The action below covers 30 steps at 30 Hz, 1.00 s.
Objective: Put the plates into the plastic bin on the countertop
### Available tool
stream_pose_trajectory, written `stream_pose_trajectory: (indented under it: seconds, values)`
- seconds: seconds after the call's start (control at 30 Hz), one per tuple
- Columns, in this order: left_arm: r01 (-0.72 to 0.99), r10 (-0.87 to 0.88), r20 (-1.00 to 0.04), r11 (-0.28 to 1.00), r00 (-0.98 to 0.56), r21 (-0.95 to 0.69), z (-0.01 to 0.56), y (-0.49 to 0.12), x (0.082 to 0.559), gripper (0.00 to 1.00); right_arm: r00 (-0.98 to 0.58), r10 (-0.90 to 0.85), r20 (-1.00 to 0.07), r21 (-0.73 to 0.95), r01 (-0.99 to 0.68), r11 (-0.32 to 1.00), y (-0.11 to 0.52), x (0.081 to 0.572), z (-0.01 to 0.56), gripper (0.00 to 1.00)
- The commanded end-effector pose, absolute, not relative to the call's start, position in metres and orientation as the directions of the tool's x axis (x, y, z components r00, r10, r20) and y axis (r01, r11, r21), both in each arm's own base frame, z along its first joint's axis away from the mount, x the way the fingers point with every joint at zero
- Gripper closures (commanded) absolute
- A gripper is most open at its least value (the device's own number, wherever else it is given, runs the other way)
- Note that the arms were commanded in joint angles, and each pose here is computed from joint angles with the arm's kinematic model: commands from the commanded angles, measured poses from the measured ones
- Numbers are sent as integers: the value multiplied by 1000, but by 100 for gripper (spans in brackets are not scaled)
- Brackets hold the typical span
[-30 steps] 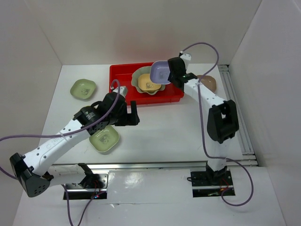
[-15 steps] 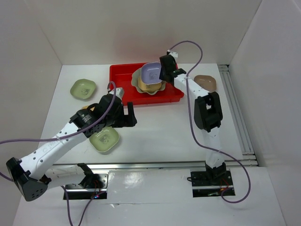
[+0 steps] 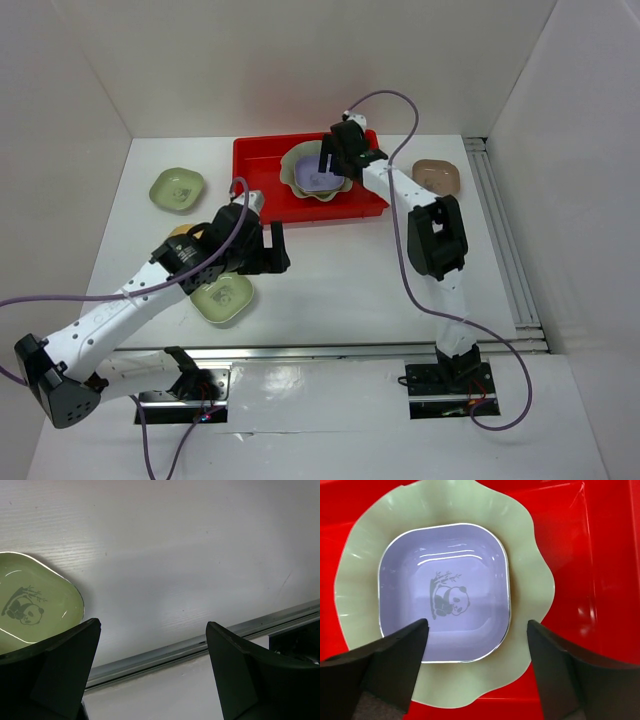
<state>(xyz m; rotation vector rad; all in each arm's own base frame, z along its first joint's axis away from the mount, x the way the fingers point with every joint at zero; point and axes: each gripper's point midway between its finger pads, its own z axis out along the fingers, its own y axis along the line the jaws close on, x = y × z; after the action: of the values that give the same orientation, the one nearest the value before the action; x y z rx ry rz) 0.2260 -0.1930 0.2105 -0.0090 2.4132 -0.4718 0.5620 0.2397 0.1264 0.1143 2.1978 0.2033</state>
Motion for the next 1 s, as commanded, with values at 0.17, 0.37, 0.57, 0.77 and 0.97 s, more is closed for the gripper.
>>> stream_pose_trajectory:
  seconds: [0.17,0.37,0.57,0.77,0.97]
  values:
    - [140,-123,-630,926,-767,-351,208,-194,226,0,-357,234,-904,235,42,971,196,566,270,0]
    - [163,-112,-610,911,-784,-378,195,-201,221,0,-422,322,-847,174,353,919,21,569,230,0]
    - [182,-94,-598,905,-796,-385,185,-206,219,0,-509,481,-713,181,529,829,-77,543,151,0]
    - [195,-92,-594,895,-799,-401,185,-209,216,0,-505,536,-677,152,617,772,-128,522,114,0]
    - [220,-70,-592,889,-803,-402,185,-211,214,0,-530,540,-653,161,600,783,-127,521,90,3]
